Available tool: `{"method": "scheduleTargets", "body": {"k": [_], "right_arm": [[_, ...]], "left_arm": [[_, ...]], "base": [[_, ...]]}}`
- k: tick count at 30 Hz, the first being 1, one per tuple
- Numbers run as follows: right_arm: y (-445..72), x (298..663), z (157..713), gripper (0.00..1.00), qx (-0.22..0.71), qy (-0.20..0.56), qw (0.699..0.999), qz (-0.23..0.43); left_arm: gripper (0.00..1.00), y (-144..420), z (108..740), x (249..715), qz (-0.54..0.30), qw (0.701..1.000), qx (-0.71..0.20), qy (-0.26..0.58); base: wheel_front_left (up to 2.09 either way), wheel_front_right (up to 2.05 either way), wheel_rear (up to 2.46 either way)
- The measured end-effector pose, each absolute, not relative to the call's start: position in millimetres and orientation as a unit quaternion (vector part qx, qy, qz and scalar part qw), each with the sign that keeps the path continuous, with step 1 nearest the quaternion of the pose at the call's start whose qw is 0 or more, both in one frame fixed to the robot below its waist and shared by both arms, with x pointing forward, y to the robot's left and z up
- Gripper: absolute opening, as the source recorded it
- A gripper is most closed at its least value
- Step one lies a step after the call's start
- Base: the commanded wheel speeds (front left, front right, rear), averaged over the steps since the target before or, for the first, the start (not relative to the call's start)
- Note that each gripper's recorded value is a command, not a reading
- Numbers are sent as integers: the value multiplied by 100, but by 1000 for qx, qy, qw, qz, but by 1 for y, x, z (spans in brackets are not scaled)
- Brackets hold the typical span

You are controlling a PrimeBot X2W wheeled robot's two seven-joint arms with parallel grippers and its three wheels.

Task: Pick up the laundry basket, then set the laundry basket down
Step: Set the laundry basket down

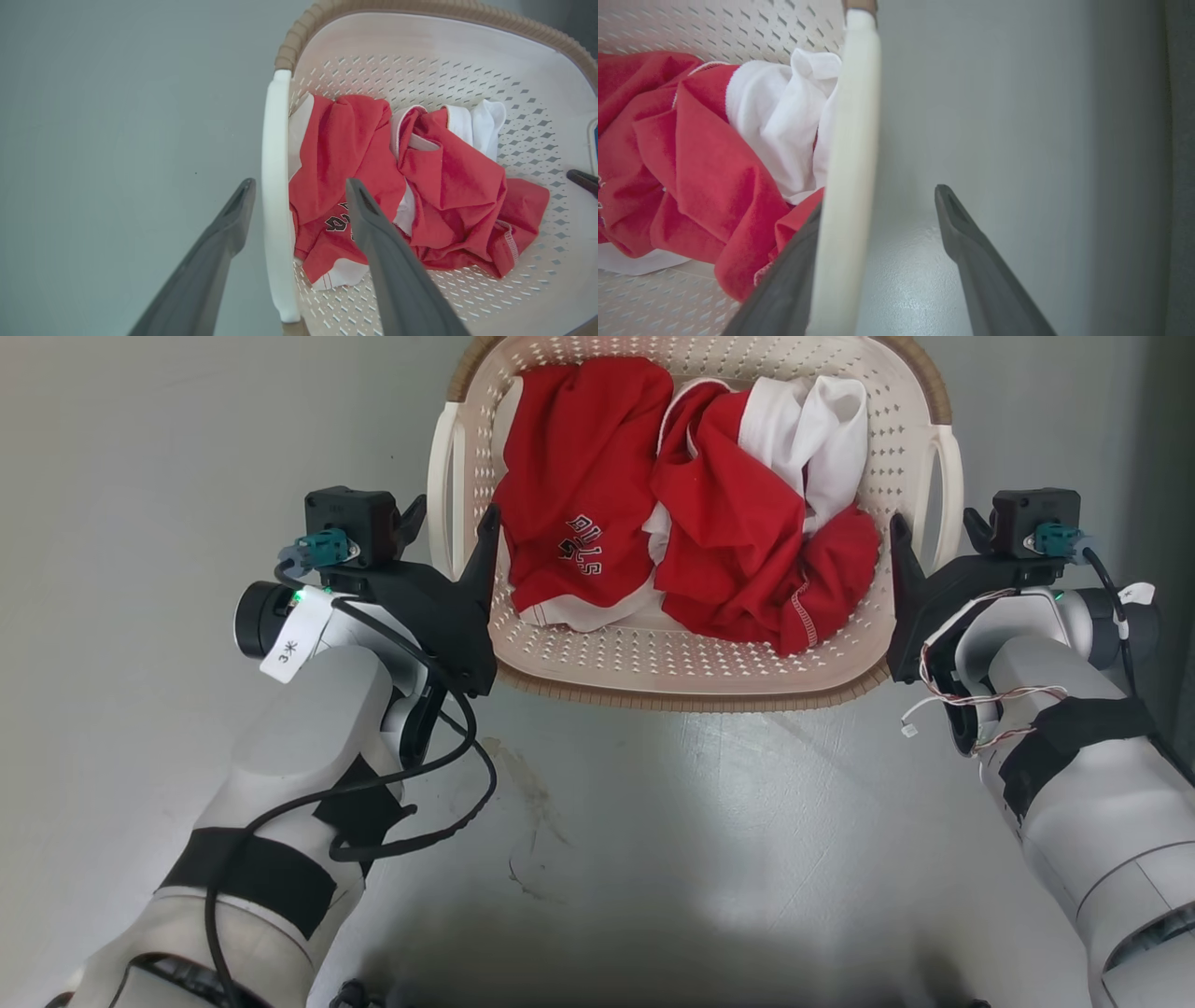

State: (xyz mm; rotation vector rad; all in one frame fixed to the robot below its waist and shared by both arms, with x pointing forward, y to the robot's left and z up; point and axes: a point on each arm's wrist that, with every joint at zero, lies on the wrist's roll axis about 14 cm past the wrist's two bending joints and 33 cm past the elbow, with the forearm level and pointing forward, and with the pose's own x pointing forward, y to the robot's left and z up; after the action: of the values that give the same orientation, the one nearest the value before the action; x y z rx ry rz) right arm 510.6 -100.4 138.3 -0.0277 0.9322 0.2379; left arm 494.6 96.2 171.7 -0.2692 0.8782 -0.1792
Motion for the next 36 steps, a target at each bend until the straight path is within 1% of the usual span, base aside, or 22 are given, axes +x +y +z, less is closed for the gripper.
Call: {"method": "scheduleTargets", "body": {"k": [13,27,36], "right_arm": [[-93,522,151,100,-2,421,900,116],[-89,538,183,100,0,380,917,118],[-84,538,204,100,3,363,924,122]], "left_arm": [[100,96,185,501,-86,901,-131,404],[100,106,213,511,-67,915,-138,374],[100,111,233,516,-60,922,-137,356]], "base": [[0,0,0],[0,0,0],[0,0,0]]}}
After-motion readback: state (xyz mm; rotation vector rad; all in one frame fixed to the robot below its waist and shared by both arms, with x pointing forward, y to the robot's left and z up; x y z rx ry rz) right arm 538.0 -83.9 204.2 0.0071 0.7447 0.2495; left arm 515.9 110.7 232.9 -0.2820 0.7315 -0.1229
